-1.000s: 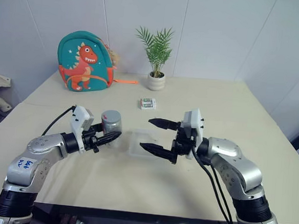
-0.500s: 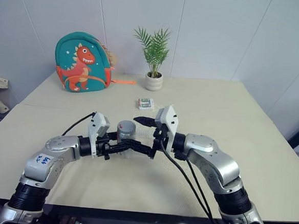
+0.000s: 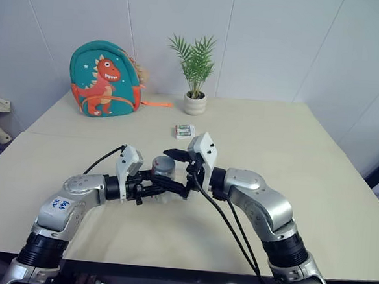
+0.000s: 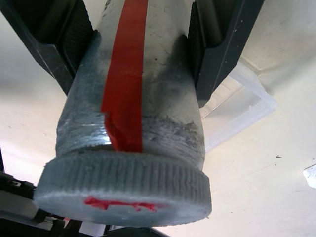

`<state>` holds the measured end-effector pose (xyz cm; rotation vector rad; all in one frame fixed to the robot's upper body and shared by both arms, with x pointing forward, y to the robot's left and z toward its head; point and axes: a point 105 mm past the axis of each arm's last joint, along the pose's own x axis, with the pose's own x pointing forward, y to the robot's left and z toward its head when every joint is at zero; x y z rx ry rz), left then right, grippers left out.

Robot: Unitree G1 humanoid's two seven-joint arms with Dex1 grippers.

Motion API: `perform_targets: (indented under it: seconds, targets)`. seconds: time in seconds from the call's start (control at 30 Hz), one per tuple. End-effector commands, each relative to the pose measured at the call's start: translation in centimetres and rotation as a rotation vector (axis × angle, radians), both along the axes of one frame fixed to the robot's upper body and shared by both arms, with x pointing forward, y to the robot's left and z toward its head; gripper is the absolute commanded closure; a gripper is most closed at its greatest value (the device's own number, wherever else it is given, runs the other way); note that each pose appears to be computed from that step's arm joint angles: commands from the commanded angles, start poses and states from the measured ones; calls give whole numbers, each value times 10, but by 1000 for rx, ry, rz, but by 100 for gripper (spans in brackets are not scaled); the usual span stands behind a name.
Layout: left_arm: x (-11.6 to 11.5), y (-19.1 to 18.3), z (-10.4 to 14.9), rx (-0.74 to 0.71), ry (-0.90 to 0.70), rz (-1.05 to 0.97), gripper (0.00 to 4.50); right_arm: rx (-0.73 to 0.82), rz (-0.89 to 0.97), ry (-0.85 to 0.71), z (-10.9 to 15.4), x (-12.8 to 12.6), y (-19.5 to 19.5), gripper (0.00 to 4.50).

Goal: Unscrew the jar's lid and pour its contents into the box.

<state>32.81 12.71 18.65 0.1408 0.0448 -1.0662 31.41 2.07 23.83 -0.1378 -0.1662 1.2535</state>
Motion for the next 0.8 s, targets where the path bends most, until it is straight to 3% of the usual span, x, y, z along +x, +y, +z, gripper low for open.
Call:
perform_targets:
  seconds: [0.03,0.33,0.77,0.8]
  targets:
    - [-1,-5,17,-9,-73,-27,247,22,14,-18,9,-2,4,0]
    - [-2,-5,18,-8,-83,-31,247,44,-7,-4,12,8,1,0]
    - [-2,-5,17,-7,-85,-27,247,96,45,31,19,1,2,0]
    - [-3,-6,18,-3,-94,-30,247,94,45,33,18,2,3,19]
